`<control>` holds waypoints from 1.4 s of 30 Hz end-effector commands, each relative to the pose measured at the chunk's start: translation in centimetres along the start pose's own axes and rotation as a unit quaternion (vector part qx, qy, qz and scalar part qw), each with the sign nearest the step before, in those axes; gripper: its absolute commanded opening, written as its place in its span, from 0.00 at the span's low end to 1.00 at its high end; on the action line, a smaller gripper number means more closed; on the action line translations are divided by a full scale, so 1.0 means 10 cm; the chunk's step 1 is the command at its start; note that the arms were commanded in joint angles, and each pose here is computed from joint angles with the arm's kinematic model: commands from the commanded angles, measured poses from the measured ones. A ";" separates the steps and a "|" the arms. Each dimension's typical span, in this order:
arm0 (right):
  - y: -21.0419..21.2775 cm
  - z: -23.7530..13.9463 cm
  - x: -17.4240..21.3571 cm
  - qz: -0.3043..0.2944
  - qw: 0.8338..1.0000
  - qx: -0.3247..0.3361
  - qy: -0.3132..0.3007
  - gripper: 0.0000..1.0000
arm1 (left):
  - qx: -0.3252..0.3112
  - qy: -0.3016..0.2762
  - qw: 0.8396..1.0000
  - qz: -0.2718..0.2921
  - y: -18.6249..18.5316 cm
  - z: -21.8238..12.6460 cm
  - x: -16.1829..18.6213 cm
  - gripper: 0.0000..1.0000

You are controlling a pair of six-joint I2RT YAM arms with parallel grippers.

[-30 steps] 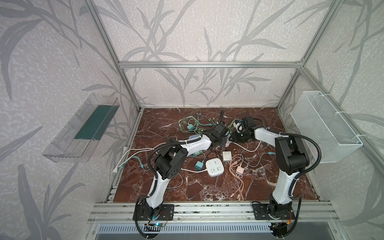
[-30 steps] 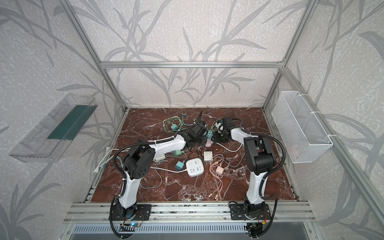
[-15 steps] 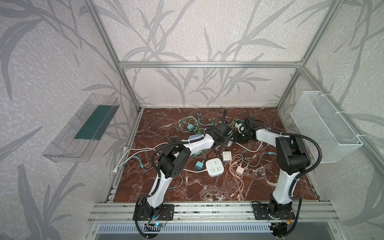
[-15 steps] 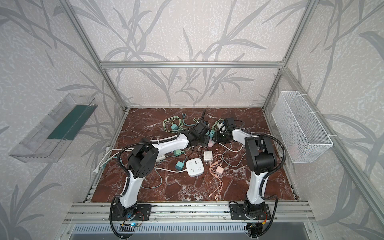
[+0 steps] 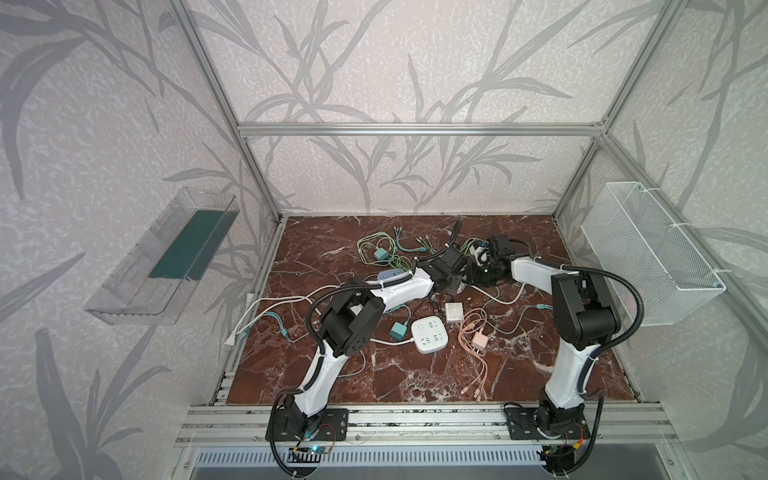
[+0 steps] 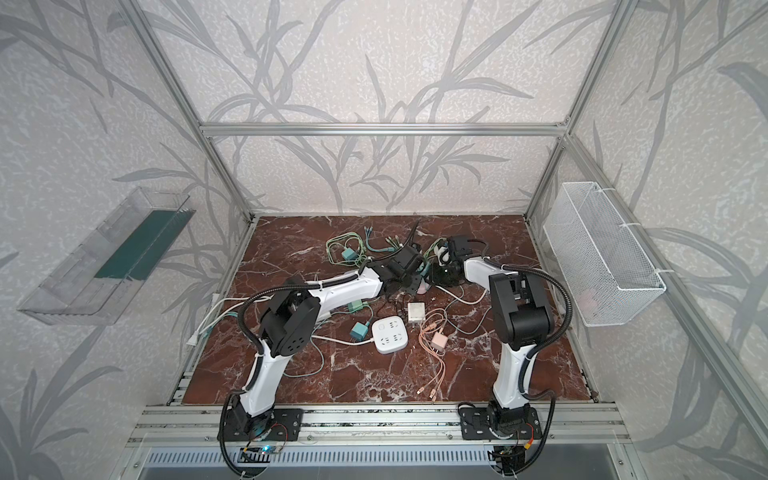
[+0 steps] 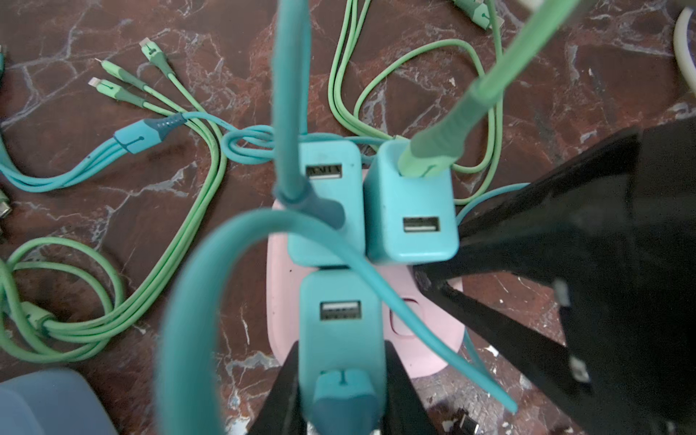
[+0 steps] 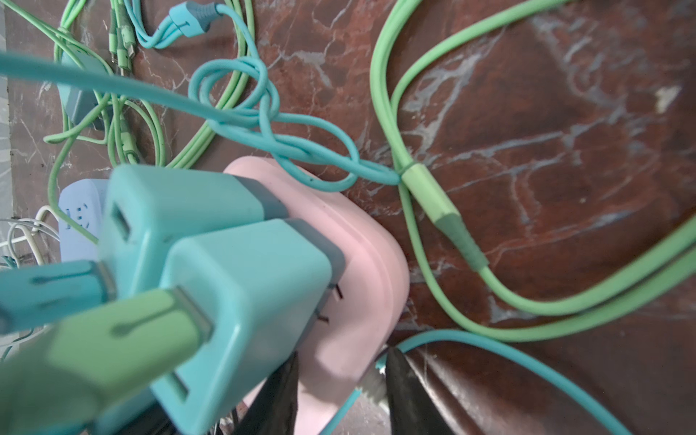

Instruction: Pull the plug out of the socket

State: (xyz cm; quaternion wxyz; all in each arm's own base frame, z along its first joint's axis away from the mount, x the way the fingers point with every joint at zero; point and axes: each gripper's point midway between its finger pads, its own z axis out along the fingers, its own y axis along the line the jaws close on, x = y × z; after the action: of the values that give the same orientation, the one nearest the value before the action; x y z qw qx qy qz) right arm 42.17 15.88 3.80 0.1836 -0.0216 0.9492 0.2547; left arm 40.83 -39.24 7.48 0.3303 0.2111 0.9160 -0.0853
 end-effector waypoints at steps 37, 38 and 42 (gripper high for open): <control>-0.29 0.09 0.39 -0.024 0.991 0.099 0.089 0.38 | 0.076 -0.098 0.992 -0.031 -0.25 -0.54 -0.55 0.13; -0.29 0.08 0.39 -0.024 0.991 0.099 0.089 0.39 | 0.079 -0.100 0.991 -0.038 -0.23 -0.54 -0.56 0.13; -0.29 0.08 0.39 -0.024 0.991 0.099 0.089 0.38 | 0.084 -0.103 0.990 -0.042 -0.19 -0.57 -0.56 0.13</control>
State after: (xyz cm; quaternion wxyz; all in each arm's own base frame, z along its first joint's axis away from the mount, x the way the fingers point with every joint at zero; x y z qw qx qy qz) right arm 41.79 15.54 3.88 0.1691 -0.0545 0.9634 0.2008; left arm 40.33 -39.06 7.71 0.3349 0.1999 0.9131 -0.1193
